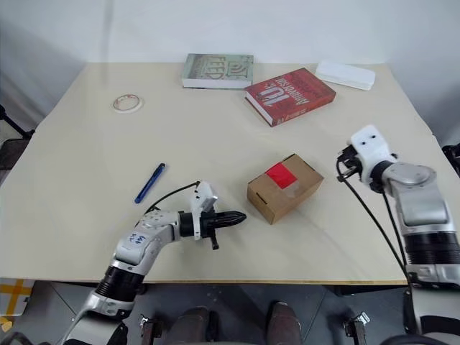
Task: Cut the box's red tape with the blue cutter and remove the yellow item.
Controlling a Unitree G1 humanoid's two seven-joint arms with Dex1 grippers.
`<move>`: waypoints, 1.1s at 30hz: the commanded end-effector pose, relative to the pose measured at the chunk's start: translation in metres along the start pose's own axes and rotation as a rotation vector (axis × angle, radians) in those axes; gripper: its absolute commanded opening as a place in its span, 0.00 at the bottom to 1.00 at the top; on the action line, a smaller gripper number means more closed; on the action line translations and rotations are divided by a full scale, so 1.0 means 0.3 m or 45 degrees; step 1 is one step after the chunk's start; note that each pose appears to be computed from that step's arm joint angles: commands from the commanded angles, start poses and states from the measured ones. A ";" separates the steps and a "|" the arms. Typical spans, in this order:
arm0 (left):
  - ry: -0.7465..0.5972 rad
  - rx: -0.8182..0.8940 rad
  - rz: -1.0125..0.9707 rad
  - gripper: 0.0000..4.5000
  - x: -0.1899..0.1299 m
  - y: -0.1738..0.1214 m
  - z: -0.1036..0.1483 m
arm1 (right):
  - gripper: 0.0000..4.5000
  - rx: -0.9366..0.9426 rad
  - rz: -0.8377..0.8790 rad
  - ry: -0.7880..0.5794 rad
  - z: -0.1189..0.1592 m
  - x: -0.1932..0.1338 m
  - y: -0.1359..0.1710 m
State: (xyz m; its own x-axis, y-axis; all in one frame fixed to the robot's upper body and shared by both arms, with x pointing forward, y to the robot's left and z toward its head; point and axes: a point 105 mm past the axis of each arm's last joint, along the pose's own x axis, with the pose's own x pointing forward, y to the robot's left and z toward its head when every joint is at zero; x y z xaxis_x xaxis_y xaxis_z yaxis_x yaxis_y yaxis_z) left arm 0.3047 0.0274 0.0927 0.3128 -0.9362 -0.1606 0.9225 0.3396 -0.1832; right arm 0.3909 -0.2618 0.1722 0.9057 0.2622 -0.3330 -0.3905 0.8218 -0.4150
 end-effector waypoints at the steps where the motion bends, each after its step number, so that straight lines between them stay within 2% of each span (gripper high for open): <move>1: -0.077 0.066 0.055 0.01 0.046 0.000 0.035 | 0.00 -0.031 0.083 -0.084 0.060 0.010 0.026; 3: -0.121 0.092 0.127 0.01 0.073 0.024 0.054 | 0.00 -0.022 0.203 -0.109 0.080 0.004 0.086; 8: -0.173 0.152 0.238 0.01 0.114 0.084 0.085 | 0.00 -0.056 0.512 -0.013 0.037 -0.149 0.231; 15: -0.226 0.160 0.140 0.01 0.195 0.064 0.138 | 0.00 0.022 0.531 0.086 -0.027 -0.291 0.312; 22: -0.194 0.211 0.021 0.01 0.264 0.046 0.152 | 0.00 0.043 0.524 0.158 -0.053 -0.388 0.394; 28: -0.177 0.217 0.024 0.01 0.244 0.084 0.153 | 0.00 0.105 0.394 0.174 -0.102 -0.400 0.380; 31: -0.158 0.232 0.086 0.01 0.192 0.124 0.143 | 0.00 0.108 0.300 0.164 -0.118 -0.410 0.336; 33: -0.155 0.231 0.154 0.01 0.124 0.162 0.140 | 0.00 0.158 0.136 0.180 -0.172 -0.431 0.245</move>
State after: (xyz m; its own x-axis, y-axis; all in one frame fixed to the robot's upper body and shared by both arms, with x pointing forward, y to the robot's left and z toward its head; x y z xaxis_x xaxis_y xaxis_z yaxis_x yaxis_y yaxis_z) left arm 0.3691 -0.0083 0.1084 0.4147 -0.9064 -0.0805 0.9086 0.4172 -0.0167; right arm 0.2330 -0.2347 0.1316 0.7515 0.3830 -0.5371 -0.5559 0.8061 -0.2031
